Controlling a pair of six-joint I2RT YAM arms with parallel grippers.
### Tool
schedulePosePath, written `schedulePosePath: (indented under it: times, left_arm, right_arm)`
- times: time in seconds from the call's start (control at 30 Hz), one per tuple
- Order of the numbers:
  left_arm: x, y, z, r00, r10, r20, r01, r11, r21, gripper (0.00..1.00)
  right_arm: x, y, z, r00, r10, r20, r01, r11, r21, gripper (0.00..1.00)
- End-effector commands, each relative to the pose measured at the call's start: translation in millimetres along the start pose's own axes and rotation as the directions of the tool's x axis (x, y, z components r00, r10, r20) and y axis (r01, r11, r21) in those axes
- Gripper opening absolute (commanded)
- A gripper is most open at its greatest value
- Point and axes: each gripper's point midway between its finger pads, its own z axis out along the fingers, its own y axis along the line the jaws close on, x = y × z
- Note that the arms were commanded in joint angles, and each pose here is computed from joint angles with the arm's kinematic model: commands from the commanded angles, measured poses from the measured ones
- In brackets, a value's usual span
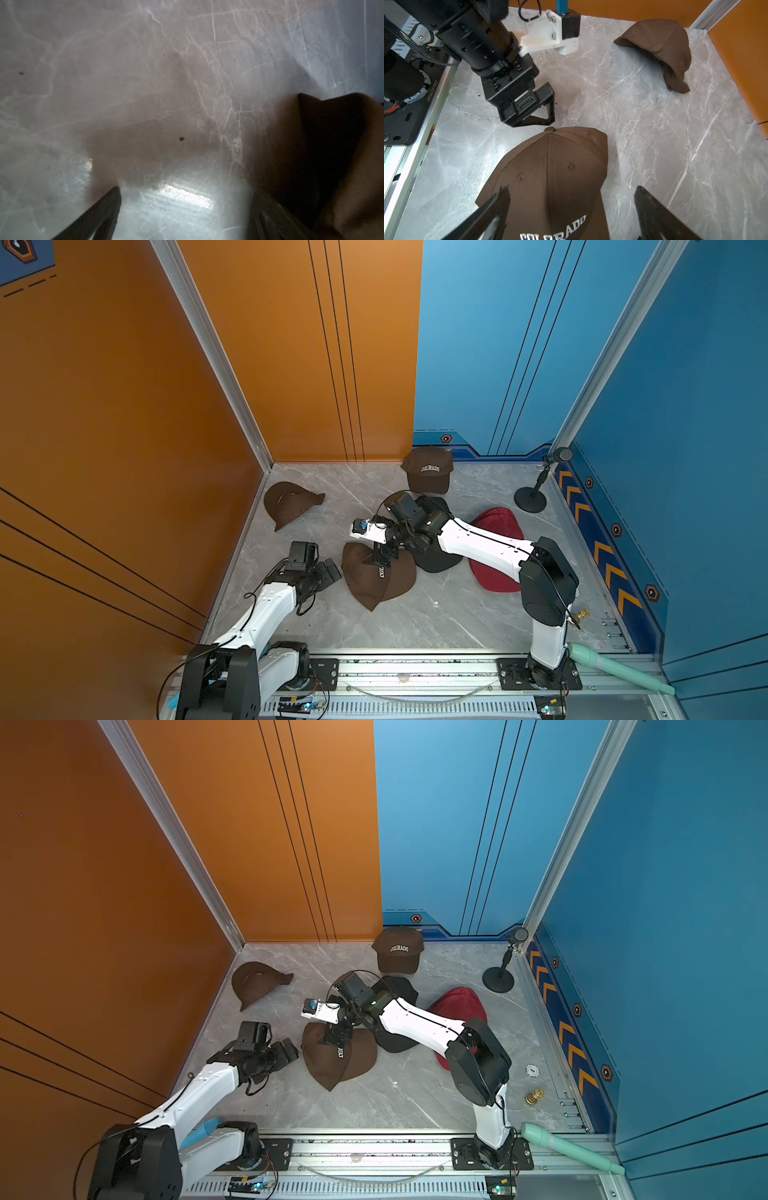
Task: Stack the baseball caps by color
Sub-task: Pick up the baseball cap from the center of the board.
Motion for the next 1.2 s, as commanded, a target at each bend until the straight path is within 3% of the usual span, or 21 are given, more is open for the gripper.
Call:
schedulePosePath:
  times: [0.0,0.3,0.57,0.93,1.17]
  left_arm:
    - [-3.6,-11.7,5.6,1.0,0.022,0.016,-0.023,0.999,0.047,0.98]
    - [-8.2,-36.1,8.3,0.997,0.04,0.065,-0.052,0.98,0.191,0.98]
    - [-9.1,-67.0,-0.1,0.995,0.035,0.092,-0.067,0.923,0.378,0.98]
    - [-15.6,-95.6,-22.1,0.991,0.044,0.13,-0.104,0.856,0.506,0.98]
    - [-17.8,-98.5,-30.9,0.988,0.037,0.149,-0.11,0.845,0.523,0.98]
  right_arm:
    - [-2.8,9.9,0.6,1.0,-0.016,0.016,0.016,0.999,-0.044,0.96]
    - [8.8,19.7,21.6,0.999,-0.031,-0.017,0.029,0.99,-0.135,0.99]
    - [21.6,20.5,38.7,0.998,-0.022,-0.054,0.013,0.985,-0.171,1.0]
    - [20.5,17.5,40.2,0.998,-0.032,-0.06,0.023,0.989,-0.147,1.0]
    - [25.8,7.4,48.5,0.996,0.002,-0.086,-0.011,0.995,-0.095,0.86]
